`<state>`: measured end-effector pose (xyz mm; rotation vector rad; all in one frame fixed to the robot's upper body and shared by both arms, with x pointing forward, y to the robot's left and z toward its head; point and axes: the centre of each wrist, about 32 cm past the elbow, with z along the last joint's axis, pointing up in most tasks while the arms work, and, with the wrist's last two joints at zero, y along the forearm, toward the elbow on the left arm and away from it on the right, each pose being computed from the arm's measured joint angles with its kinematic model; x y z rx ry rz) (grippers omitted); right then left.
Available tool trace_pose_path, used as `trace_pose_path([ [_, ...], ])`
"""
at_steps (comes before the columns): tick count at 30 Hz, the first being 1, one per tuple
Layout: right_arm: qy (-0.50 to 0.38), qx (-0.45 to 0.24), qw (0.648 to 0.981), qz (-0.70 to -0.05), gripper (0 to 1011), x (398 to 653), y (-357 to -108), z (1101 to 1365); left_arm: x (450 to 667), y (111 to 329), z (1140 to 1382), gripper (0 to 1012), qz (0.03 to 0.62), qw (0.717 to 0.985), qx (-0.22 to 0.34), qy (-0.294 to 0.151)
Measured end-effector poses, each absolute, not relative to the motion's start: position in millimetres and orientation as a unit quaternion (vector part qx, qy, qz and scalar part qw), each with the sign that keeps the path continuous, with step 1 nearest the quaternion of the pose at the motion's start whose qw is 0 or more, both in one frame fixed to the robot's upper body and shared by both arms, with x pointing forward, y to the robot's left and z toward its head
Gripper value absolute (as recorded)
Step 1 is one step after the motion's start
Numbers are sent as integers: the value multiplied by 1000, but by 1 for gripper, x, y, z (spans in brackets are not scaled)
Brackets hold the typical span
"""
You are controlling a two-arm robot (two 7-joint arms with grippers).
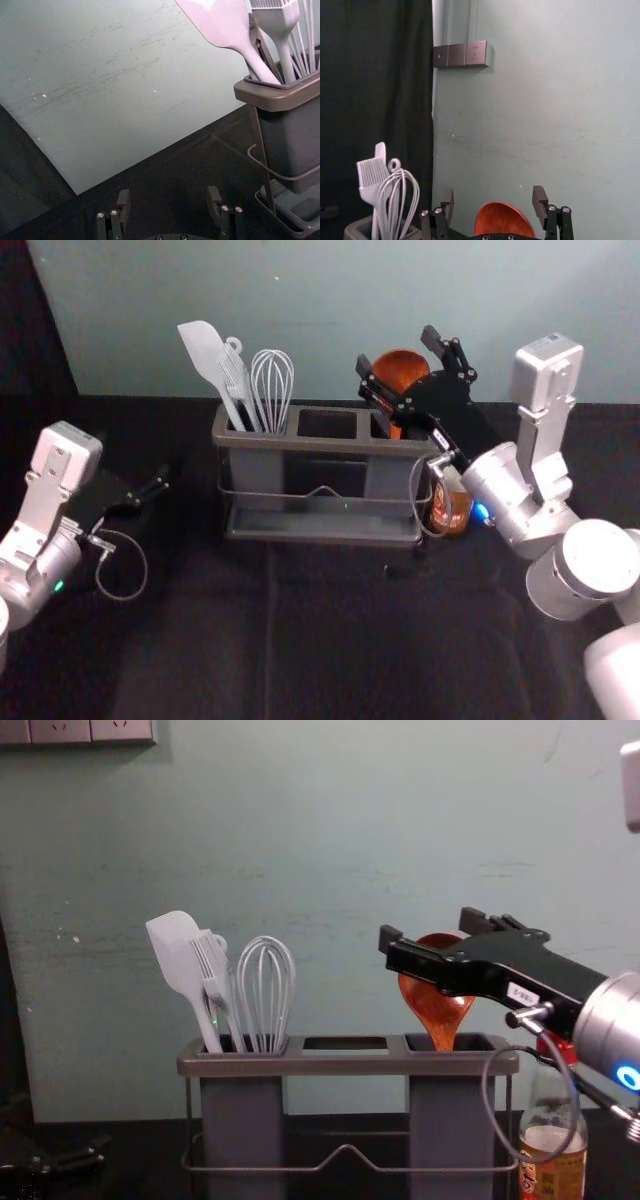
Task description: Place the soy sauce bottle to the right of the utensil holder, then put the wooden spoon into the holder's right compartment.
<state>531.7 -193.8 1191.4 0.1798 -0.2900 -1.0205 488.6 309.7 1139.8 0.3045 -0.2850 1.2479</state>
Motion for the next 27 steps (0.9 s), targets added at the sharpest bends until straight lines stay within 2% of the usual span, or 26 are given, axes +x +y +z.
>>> trace_pose_path([
  [9,-136,75,856,-493,1002,488,-204,1200,489,310,1140,1005,580,791,141,-132],
  [17,-116,52,862,-490,1003,446,-216,1194,489,310,1140,1005,580,791,141,-132],
  [23,-71,-3,862,-502,1002,420,-221,1185,489,310,1140,1005,580,791,141,-132],
  [27,-19,-78,837,-541,1003,410,-221,1183,489,310,1140,1005,580,791,141,-132],
])
